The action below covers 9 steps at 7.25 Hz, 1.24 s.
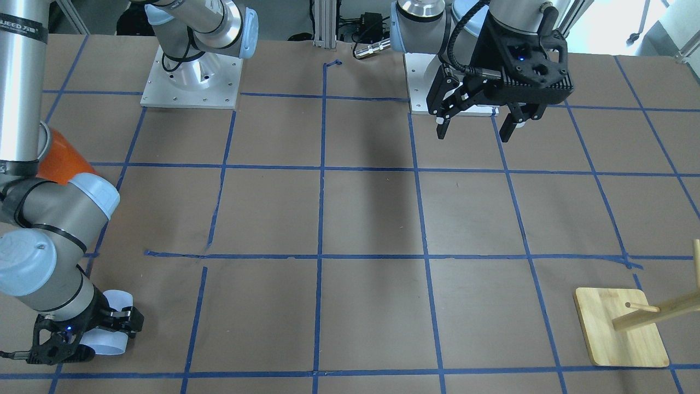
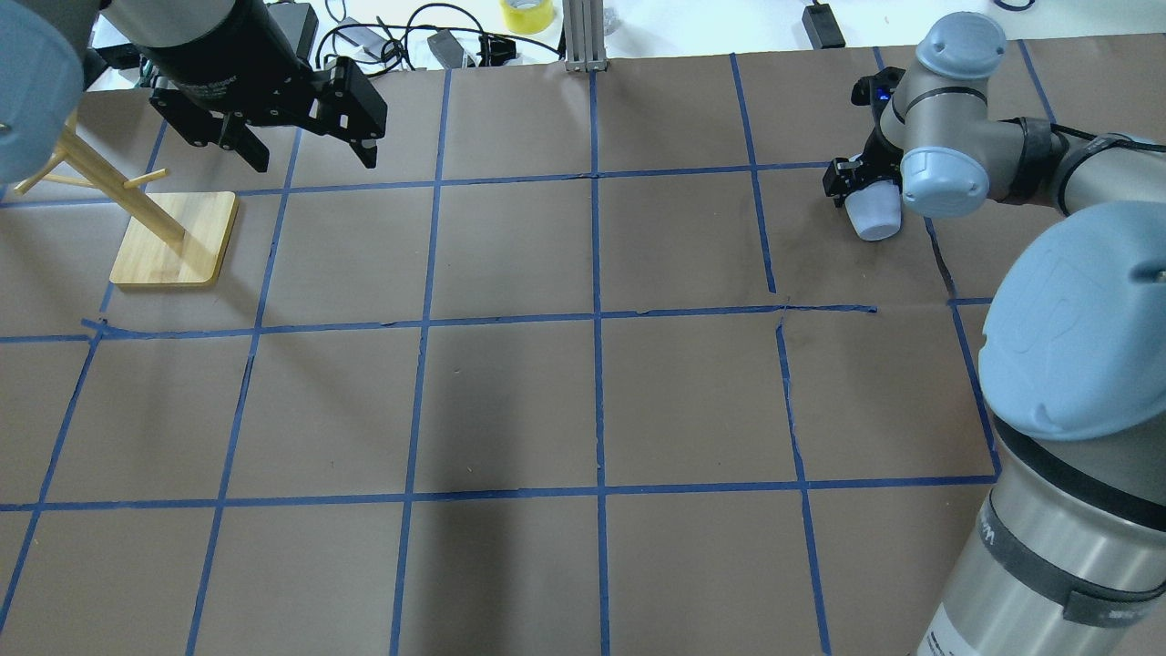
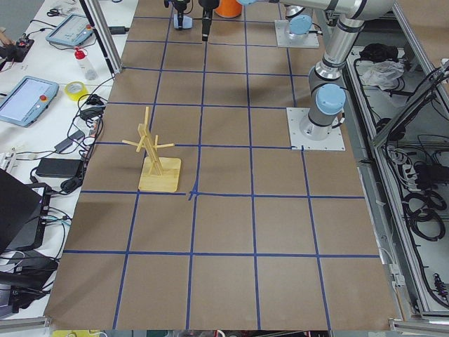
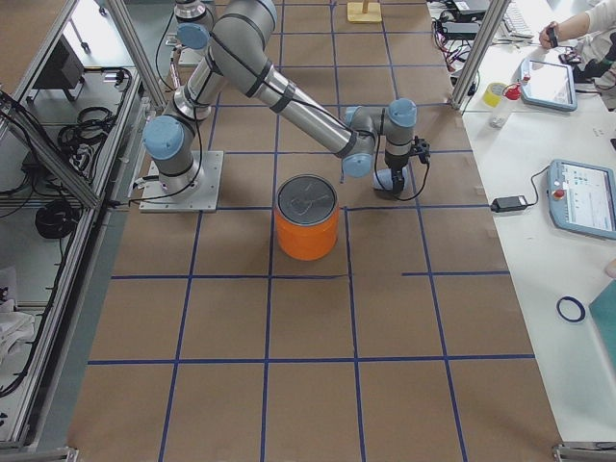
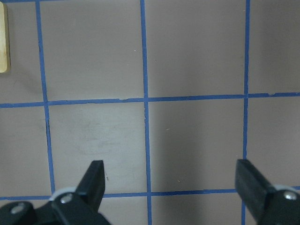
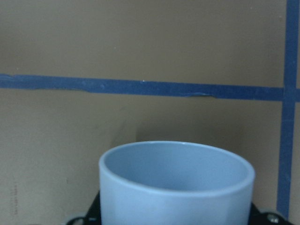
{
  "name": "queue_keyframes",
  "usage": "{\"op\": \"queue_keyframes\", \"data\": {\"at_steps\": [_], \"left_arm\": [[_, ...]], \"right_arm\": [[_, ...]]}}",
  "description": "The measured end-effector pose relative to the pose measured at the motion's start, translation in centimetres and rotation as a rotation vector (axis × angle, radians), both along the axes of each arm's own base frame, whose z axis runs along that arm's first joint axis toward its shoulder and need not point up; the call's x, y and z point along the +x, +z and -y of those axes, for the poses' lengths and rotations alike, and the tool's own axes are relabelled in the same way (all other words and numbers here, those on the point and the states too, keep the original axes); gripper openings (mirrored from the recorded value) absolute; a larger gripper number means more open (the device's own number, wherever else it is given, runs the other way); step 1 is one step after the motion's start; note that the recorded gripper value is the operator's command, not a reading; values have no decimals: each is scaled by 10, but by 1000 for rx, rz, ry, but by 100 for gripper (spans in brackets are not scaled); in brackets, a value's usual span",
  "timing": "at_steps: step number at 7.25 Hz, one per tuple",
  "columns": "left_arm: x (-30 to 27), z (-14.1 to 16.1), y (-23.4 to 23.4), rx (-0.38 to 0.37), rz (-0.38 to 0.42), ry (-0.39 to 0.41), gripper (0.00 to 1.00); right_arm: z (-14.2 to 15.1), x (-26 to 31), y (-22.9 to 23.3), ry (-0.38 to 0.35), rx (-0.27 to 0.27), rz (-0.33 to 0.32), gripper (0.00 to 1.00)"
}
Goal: Flip cup
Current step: 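Lift the cup with the right gripper and carry it toward the left arm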
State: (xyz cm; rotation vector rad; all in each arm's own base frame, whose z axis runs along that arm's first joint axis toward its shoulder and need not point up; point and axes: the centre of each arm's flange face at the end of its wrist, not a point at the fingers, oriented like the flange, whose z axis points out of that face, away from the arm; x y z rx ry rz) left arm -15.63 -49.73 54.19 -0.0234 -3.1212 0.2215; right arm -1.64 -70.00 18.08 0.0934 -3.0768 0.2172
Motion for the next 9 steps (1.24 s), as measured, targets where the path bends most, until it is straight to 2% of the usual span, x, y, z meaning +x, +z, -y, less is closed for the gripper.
{"op": "queue_keyframes", "data": {"at_steps": [3,4,6,7,9], "left_arm": [[0,0,0,0,0,0,100],[0,0,0,0,0,0,100],[0,0,0,-1,0,0,100],[0,0,0,-1,0,0,100],[0,-1,1,-2,0,0,100]], "right_arm": [[4,25,17,36,-24,-3,32],[5,54,30,77,-44,-6,32],[2,150,55,221,-90,-18,31],[-6,206,65,343,-114,-31,30],[-33,298,72,764,-167,-98,29]]}}
